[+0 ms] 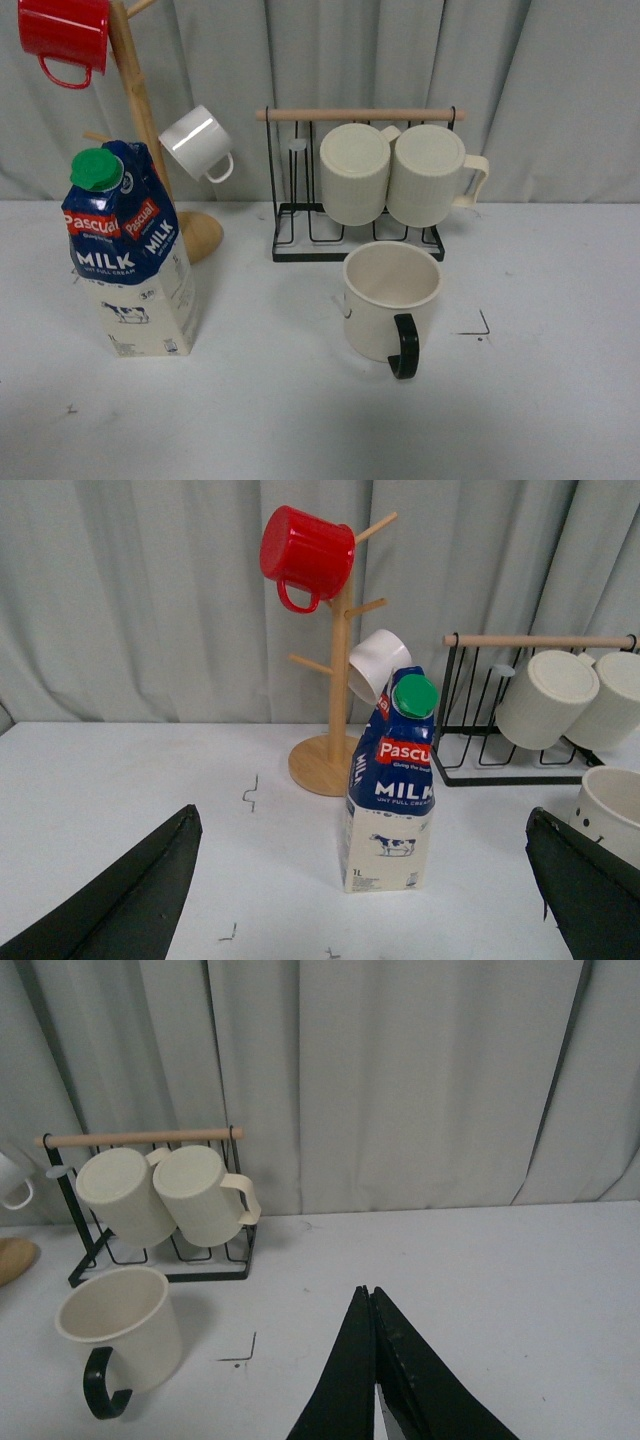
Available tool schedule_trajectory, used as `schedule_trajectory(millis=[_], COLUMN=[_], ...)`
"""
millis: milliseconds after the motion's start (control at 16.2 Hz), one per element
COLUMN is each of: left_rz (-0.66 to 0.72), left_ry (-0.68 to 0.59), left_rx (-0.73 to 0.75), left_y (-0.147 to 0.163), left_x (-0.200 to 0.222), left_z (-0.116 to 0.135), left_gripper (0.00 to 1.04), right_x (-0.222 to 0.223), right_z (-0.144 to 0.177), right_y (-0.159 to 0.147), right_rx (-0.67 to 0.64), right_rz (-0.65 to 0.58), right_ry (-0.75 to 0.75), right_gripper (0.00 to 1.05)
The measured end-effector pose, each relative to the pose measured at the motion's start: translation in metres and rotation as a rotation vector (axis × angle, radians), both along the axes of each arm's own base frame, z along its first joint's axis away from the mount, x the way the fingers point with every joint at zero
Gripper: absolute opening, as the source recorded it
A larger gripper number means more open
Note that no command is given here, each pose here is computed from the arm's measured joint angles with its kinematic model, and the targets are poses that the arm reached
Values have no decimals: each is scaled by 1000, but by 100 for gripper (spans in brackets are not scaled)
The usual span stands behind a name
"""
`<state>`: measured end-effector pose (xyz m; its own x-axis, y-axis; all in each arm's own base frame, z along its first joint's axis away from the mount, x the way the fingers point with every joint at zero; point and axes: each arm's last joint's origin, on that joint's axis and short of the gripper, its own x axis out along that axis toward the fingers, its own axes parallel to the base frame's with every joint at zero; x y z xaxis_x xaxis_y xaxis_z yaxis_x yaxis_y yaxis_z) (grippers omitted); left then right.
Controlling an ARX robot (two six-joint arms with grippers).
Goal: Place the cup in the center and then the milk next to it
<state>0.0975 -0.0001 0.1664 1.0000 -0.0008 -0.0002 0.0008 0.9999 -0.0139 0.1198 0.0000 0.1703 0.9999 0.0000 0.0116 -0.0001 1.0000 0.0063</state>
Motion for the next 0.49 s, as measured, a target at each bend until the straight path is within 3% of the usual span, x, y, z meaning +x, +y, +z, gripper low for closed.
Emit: schedule_trajectory(millis=[494], left_rz=[1], left_ry=[0], left_rx=[0], left_y=[0], left_x=[0], left_z=[0], left_gripper=[98], right_x=[-22], right_z=[-4], right_y=[0], right_rx=[0], right_rz=[0], right_ry=[10], right_gripper=[2])
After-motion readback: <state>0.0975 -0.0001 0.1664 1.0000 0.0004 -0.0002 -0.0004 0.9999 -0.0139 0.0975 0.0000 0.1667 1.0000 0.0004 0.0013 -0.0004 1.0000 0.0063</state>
